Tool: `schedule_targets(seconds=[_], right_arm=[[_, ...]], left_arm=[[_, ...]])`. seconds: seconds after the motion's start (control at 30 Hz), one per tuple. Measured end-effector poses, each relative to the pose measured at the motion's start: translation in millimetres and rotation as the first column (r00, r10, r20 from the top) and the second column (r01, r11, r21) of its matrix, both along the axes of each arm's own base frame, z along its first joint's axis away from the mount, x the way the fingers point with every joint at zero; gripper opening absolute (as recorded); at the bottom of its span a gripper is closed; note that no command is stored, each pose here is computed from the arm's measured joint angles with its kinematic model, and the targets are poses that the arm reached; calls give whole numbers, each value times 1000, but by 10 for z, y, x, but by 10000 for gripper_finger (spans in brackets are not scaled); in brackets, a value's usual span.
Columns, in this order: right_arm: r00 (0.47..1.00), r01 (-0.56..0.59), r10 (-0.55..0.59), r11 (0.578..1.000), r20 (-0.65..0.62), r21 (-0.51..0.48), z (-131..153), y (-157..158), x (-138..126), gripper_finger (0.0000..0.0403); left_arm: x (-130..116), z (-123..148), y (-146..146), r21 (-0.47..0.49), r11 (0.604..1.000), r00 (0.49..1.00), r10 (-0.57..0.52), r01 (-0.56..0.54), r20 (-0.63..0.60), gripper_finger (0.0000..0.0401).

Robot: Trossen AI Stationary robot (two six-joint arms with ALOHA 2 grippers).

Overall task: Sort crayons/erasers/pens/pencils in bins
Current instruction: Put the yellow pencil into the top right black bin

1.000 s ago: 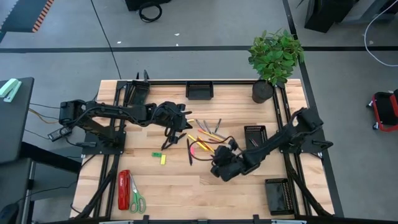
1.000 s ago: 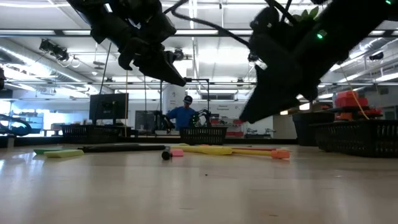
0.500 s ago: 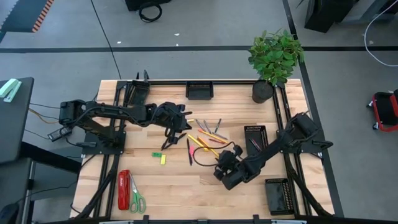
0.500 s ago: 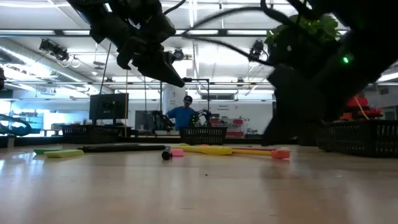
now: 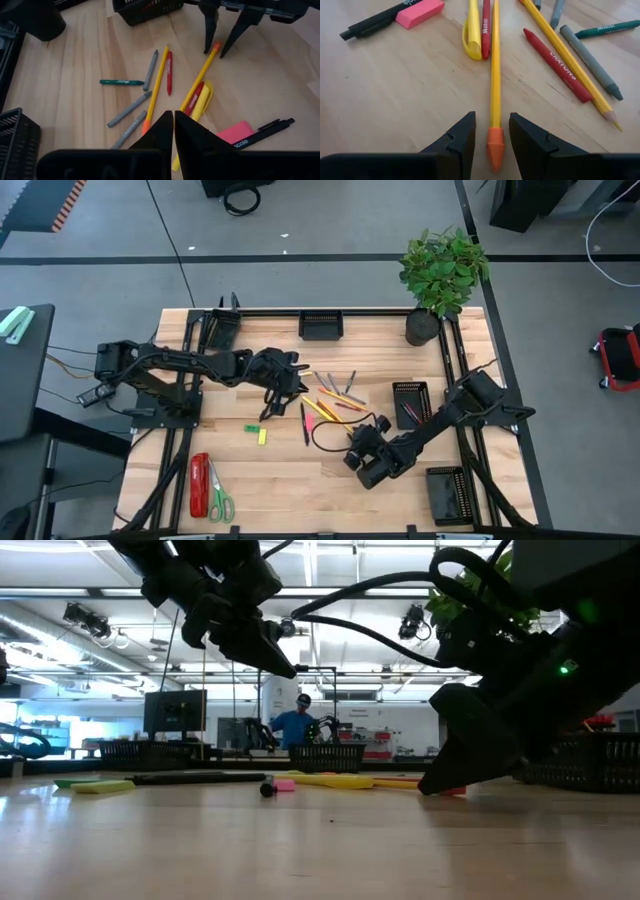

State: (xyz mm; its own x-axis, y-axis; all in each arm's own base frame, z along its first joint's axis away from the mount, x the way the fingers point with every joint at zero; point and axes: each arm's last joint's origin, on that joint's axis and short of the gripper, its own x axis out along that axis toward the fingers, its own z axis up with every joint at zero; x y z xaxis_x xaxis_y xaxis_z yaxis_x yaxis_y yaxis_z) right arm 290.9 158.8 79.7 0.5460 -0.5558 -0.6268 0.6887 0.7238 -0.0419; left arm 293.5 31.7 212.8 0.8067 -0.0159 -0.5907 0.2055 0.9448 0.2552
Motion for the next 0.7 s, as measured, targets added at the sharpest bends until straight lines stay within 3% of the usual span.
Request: schedule_targets(seconds=[0.3,0.5,0.7], right_arm=[[994,44,-37,997,100,-71,-184,112,-66,49],[985,71,-51,990,166,-118,-308,156,-97,52],[991,18,-3,993,131,-114,-141,175,-102,49]], left_arm=[[4,-2,-52,-30,1000,1000,5,-5,-4,22],[-6,-25,-159,-44,999,999,-22,20,-34,21],[16,2,-195,-41,999,999,-35,35,0,17]])
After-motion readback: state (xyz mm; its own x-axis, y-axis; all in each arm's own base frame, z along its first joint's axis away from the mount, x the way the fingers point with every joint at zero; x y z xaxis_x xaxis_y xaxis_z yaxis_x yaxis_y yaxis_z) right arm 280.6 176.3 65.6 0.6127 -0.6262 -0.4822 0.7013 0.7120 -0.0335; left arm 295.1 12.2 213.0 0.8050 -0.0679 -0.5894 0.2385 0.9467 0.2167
